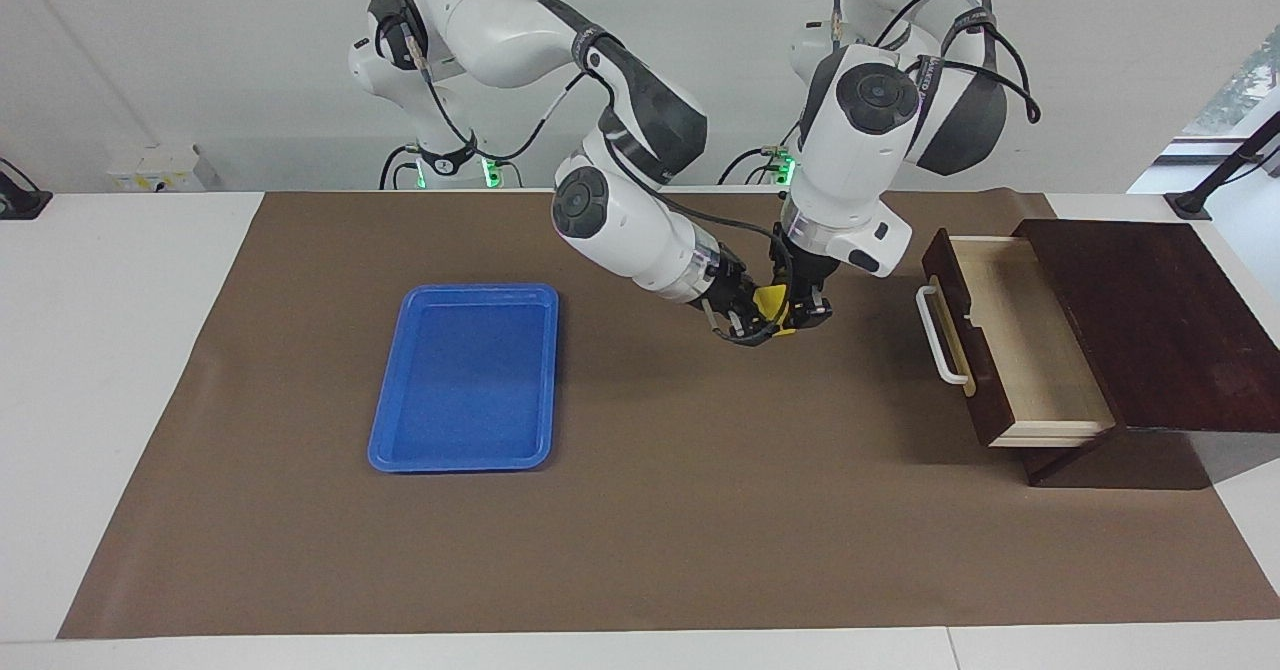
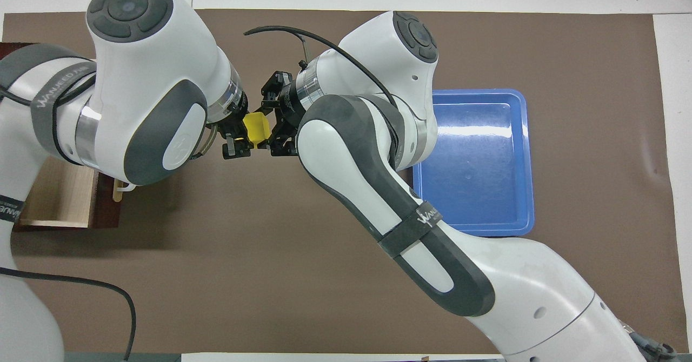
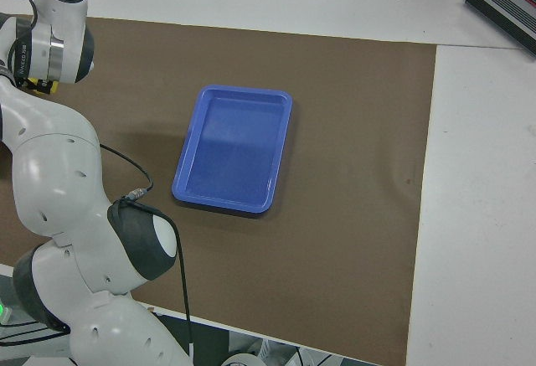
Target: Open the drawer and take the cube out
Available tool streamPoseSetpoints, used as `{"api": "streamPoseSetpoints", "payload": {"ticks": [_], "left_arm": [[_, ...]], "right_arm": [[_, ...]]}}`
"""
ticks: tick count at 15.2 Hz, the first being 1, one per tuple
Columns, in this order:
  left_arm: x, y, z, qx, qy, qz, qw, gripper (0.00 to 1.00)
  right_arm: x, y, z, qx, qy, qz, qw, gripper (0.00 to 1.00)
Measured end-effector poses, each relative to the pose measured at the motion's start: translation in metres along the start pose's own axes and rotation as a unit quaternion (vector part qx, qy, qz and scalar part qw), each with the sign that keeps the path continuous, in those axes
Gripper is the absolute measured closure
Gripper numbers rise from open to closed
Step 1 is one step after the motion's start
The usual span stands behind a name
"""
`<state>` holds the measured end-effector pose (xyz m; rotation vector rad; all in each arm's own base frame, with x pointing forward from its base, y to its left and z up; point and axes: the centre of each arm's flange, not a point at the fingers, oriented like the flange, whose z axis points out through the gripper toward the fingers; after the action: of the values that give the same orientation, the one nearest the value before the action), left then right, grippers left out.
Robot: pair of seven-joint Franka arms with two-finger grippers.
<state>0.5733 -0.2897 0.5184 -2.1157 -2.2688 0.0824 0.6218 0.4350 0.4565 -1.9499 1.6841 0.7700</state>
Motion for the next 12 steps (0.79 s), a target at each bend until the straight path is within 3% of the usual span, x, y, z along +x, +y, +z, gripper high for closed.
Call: {"api": "streamPoseSetpoints", "payload": {"ticks": [6,7,11,12], "left_arm": [[-0.0003,0.0001,-0.0002,-0.001,-0.001,0.0,1.0,0.44],[-0.0002,0.0005,-0.0004,-0.002,-0.001,0.001,1.0,0.41],[0.0061,0.0048,-0.0044,-0.008,-0.003,0.012,1.0,0.01],[0.0094,0.0062,-0.005,-0.009,-0.002,0.017,1.0,0.0]], "right_arm": [[0.0002,-0.0003,-0.0006,0.0,0.0,0.0,1.0,0.44],[0.0001,0.0001,-0.0006,-0.002,0.0,-0.001,1.0,0.44],[0.0036,0.0004,-0.0012,-0.011,0.002,0.002,1.0,0.44],[0.0064,-0.0011,-0.0035,-0.01,0.002,0.004,1.0,0.44]]}}
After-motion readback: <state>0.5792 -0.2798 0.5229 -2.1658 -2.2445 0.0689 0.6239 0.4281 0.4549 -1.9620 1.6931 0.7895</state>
